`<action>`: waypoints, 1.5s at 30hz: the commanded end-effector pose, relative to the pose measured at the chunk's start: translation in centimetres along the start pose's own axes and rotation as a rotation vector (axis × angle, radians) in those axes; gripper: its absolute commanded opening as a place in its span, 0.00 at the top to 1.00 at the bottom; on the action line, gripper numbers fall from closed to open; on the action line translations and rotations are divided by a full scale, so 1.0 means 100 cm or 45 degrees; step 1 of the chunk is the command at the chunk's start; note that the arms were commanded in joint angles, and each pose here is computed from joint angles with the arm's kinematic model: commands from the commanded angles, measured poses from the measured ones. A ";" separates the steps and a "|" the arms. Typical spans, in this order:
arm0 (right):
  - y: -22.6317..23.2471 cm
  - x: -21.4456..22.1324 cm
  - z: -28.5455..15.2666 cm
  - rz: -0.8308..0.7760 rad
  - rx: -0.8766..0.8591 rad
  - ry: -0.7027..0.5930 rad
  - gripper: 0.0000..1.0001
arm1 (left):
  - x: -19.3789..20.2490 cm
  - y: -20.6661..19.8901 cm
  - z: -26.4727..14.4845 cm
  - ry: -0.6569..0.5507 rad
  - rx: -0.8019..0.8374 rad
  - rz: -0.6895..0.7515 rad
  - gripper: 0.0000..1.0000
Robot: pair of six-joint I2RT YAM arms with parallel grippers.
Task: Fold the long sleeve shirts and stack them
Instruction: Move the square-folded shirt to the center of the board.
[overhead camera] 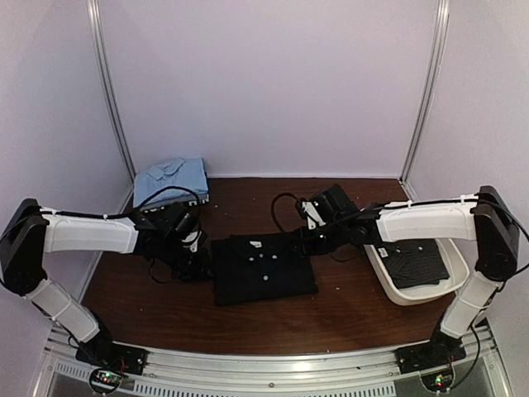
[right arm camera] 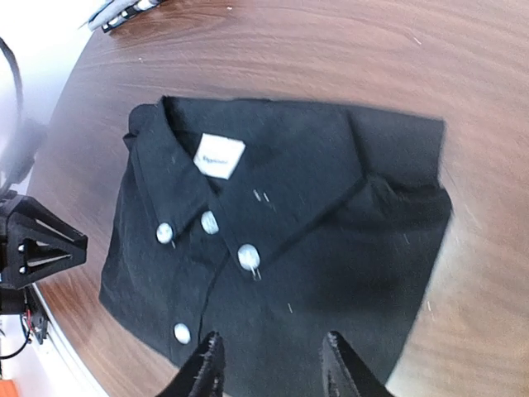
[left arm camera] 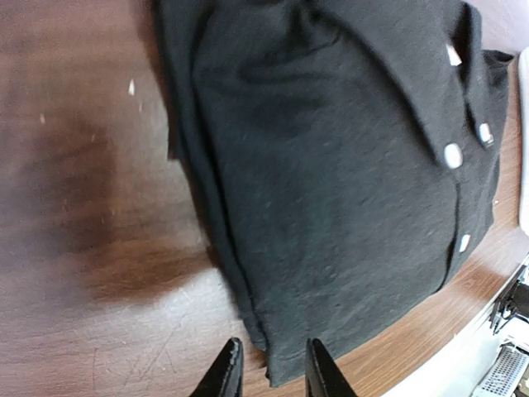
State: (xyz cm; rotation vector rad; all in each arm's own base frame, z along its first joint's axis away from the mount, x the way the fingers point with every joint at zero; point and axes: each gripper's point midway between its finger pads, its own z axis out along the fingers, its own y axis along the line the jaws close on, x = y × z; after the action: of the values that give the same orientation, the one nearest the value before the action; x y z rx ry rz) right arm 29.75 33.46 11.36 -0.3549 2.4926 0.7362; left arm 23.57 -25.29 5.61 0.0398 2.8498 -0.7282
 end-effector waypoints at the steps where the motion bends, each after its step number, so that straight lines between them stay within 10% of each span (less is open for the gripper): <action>1: 0.018 -0.022 0.023 -0.050 -0.041 -0.018 0.63 | -0.019 -0.007 -0.013 -0.071 -0.028 0.074 0.73; 22: -0.081 -0.063 0.090 0.250 -0.023 -0.047 0.70 | -0.041 -0.032 -0.001 -0.058 0.049 0.160 0.76; 45: -0.002 -0.064 0.026 -0.034 0.082 -0.170 0.42 | -0.153 0.038 -0.070 -0.502 0.111 -0.200 0.72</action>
State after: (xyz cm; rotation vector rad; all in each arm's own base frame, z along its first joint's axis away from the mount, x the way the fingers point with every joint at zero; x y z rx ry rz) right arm 36.57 36.45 10.68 -0.3261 2.4185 0.6660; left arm 33.56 -20.31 10.08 -0.1612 2.6407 -0.7188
